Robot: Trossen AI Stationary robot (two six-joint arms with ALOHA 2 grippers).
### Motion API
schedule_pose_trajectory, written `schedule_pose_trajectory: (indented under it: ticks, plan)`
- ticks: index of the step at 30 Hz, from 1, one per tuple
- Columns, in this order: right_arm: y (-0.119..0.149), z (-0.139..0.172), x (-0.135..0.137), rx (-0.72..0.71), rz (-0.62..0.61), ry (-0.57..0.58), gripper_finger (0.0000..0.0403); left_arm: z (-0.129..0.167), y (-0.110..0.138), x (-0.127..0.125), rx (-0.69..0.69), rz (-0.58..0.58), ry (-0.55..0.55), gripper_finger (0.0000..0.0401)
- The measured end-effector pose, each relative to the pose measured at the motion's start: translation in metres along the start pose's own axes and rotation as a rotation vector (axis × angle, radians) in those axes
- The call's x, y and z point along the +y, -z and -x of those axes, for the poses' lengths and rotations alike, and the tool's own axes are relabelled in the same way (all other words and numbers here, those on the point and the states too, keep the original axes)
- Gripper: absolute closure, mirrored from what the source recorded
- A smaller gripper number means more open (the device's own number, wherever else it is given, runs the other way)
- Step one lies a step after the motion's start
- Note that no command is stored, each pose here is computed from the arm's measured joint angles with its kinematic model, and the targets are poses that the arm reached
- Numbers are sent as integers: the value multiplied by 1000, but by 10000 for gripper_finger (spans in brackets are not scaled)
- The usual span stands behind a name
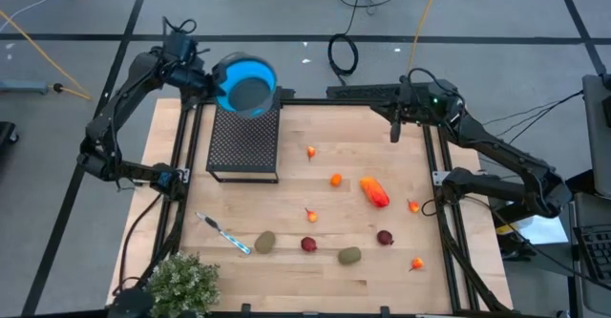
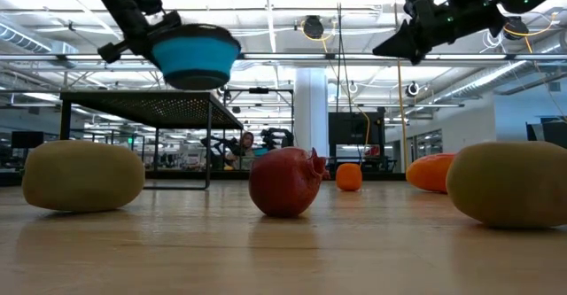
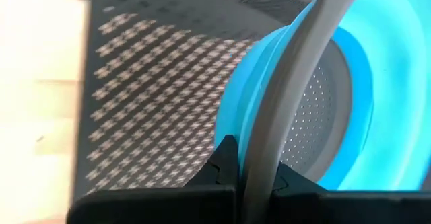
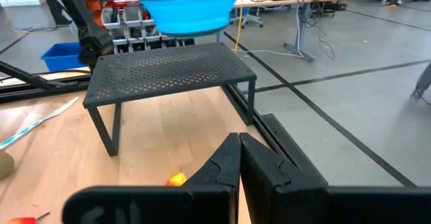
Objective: Pick & Place Fruit
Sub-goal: Put the blue strainer bowl on the shelf
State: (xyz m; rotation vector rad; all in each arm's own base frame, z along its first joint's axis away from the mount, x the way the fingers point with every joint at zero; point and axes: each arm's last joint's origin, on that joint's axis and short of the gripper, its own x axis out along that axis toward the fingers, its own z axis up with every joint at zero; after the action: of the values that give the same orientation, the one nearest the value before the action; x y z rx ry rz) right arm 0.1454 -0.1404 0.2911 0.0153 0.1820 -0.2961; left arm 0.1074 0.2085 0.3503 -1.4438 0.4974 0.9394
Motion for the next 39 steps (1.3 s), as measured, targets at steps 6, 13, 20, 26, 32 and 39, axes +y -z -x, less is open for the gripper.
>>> schedule_pose_trajectory:
  ticks: [6, 13, 20, 26, 32, 39]
  plan:
    - [0, 3, 0, -13, 0, -56, 403, 0, 3, 5, -25, 17, -104, 401]
    - [0, 3, 0, -13, 25, -54, 403, -11, 1, 2, -37, 10, -163, 401]
    - [0, 3, 0, -14, 34, -54, 403, -39, -13, -4, -15, -52, -154, 401]
    - [1, 4, -3, -13, 29, -39, 403, -43, -19, -6, -34, -82, -135, 401]
    - [1, 7, -9, -12, 22, -7, 403, -39, -17, 4, 5, -94, -206, 401]
    - [2, 9, -13, -11, 18, 16, 403, -39, -20, 6, -14, -100, -203, 401]
